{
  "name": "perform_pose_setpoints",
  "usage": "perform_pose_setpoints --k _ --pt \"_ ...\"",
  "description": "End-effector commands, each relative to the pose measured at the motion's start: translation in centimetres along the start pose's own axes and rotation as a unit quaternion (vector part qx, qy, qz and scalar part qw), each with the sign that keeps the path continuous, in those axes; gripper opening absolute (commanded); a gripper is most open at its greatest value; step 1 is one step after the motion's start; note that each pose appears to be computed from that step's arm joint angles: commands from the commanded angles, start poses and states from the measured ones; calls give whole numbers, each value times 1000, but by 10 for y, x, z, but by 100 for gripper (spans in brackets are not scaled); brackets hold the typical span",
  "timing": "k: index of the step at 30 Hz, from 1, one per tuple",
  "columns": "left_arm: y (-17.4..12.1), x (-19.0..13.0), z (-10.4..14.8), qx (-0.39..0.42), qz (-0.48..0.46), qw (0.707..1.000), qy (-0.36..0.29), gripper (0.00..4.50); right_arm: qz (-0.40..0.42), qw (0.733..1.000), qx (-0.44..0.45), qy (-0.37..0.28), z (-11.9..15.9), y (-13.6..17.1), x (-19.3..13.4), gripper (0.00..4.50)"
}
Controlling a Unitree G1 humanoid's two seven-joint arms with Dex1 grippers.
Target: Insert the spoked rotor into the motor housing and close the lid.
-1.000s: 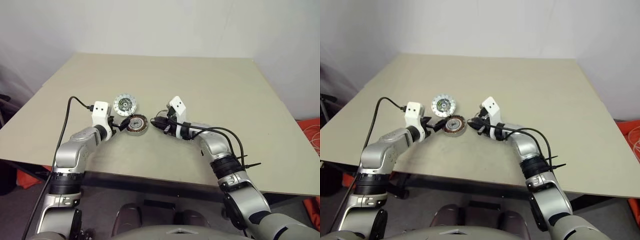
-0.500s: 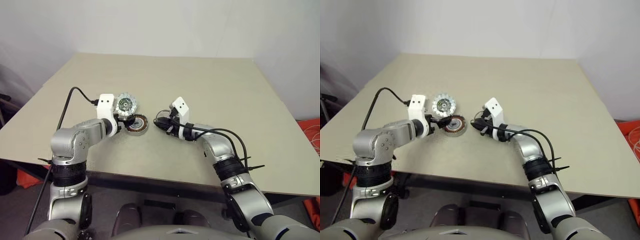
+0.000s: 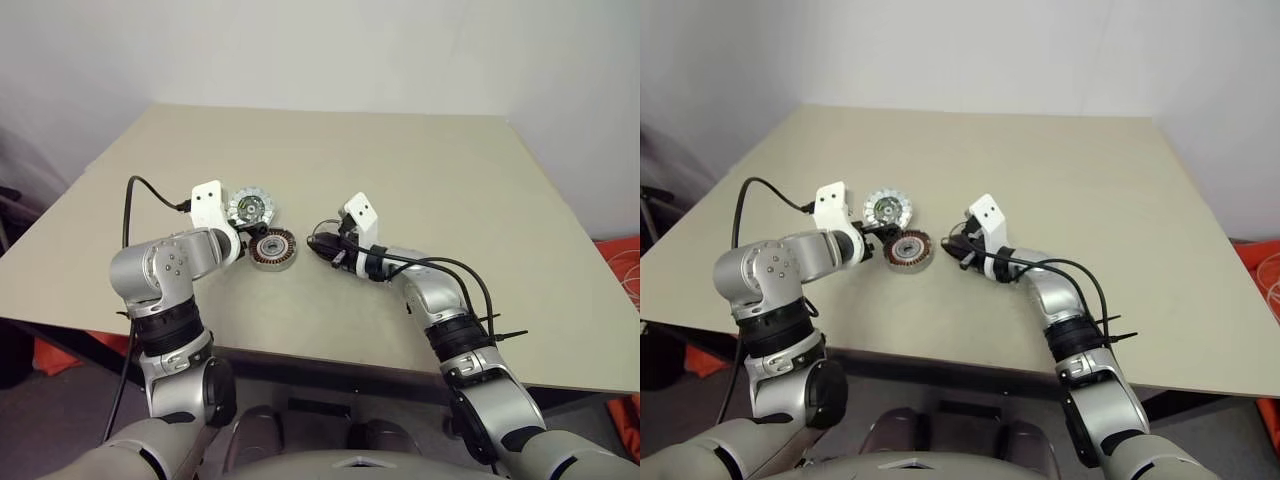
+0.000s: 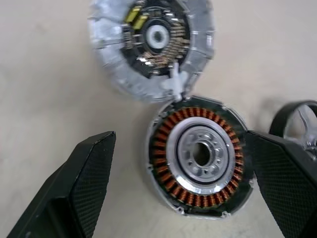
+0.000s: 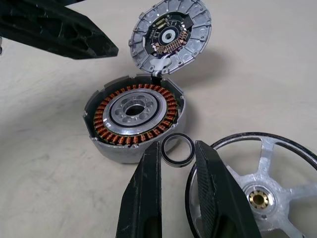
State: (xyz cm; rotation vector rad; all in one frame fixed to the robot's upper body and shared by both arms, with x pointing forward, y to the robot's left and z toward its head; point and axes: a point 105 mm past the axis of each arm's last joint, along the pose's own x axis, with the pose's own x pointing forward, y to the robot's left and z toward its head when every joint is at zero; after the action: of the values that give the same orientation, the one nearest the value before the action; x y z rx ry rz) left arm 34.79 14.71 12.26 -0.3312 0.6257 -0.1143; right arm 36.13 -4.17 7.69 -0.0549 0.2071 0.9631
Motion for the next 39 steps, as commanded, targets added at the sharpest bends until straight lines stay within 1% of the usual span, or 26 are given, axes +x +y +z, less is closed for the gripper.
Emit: perform_pose_setpoints --k 1,6,9,11,15,20,26,33,39 --pt "-8 -6 18 36 -10 998 -47 439 -11 999 -23 -30 20 -5 -2 65" --pt "-18 -9 23 95 -58 990 -89 439 -24 999 -38 -22 21 -14 -16 65" --pt "-12 -11 15 131 -78 984 -93 439 -13 998 -57 6 17 -21 -50 65" --pt "-8 -11 10 139 -84 983 -90 439 -4 997 -66 29 11 -23 -67 65" --pt "-2 -6 6 148 -87 981 -87 439 11 996 -70 60 2 -20 -88 65" --pt "3 5 0 124 -68 988 -64 439 0 995 -67 73 -8 -20 -88 65" --pt "6 9 -9 115 -52 991 -36 439 9 995 -61 80 -16 -12 -90 65" --pt "6 9 -12 113 -52 992 -31 439 0 993 -71 97 -24 -16 -91 65" --pt "5 9 -13 111 -50 992 -30 439 -8 989 -78 126 -38 -23 -97 65"
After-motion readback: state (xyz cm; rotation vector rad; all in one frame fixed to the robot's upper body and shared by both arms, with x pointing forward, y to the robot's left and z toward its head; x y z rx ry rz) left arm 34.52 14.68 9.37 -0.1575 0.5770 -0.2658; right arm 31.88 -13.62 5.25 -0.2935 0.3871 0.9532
